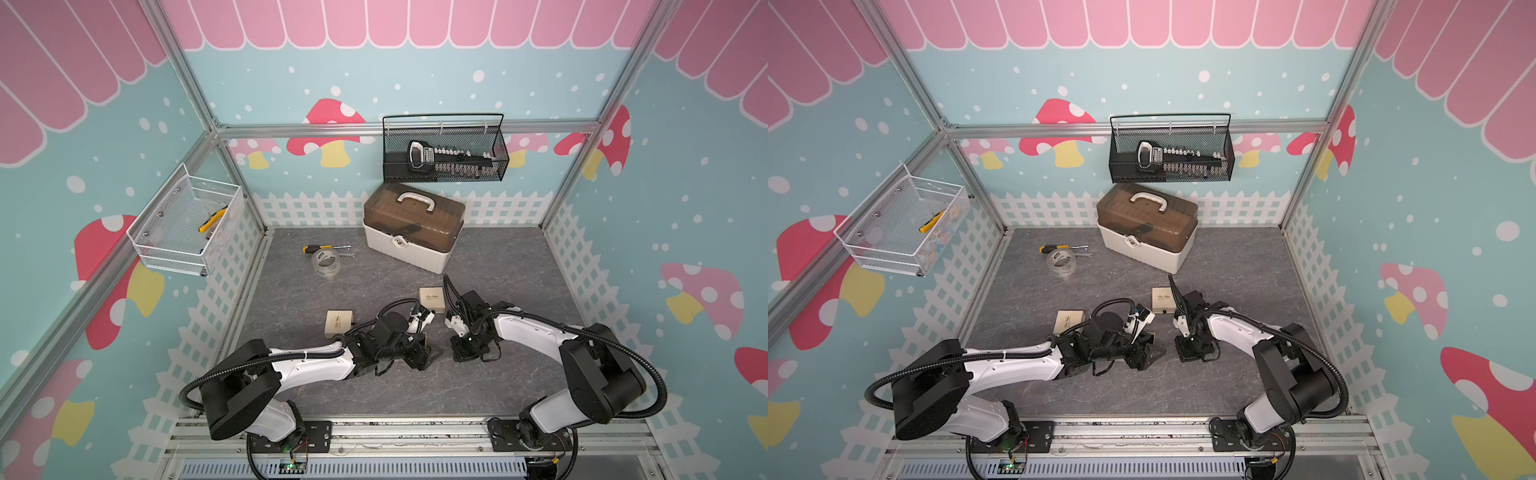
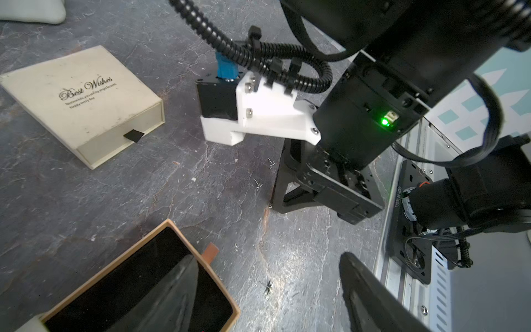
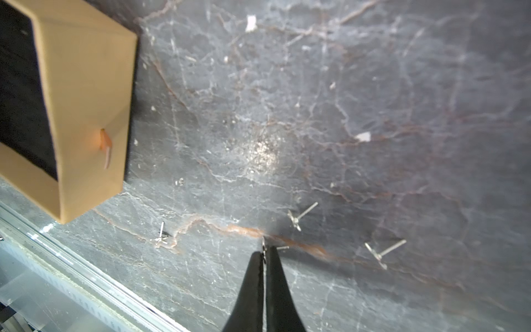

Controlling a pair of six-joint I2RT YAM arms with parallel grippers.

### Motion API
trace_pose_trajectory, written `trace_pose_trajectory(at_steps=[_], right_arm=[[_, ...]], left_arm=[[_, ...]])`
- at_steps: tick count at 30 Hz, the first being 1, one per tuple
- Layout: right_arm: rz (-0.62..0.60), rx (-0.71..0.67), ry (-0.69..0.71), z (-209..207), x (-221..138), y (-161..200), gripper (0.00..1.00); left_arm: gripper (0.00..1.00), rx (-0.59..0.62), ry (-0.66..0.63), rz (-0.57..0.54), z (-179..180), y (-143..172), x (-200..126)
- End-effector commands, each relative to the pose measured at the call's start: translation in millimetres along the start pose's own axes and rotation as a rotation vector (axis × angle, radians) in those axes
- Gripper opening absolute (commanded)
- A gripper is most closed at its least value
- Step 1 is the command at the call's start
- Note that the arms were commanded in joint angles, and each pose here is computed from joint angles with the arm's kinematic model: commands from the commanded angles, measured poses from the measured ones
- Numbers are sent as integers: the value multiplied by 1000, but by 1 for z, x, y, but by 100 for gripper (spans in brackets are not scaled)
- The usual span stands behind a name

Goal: Place the earrings into the drawer-style jewelry box
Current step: Pick up the earring from the center of the board.

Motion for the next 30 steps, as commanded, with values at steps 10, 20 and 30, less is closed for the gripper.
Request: trace_pose_trajectory(at_steps=[10,20,30], right_arm=[[-33,-12,16,1,-9,5,0],[-242,158,24,9,-41,-4,0],[-408,335,-302,40,-47,-36,0]], left_arm=[[77,9,-47,-59,-2,-10,-4],[78,-105,-176,-178,21,-20,-37],[78,-323,-210,-198,55,8,-83]])
Point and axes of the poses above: each gripper's point midway between its finger pads, its own x axis out along the fingers, its own z axis along the line the jaws close on, y = z × x, the point moved 10 cm from there along -x, back along the fingers, and after that the axes turned 10 degrees about -x, right-handed, at the moved point
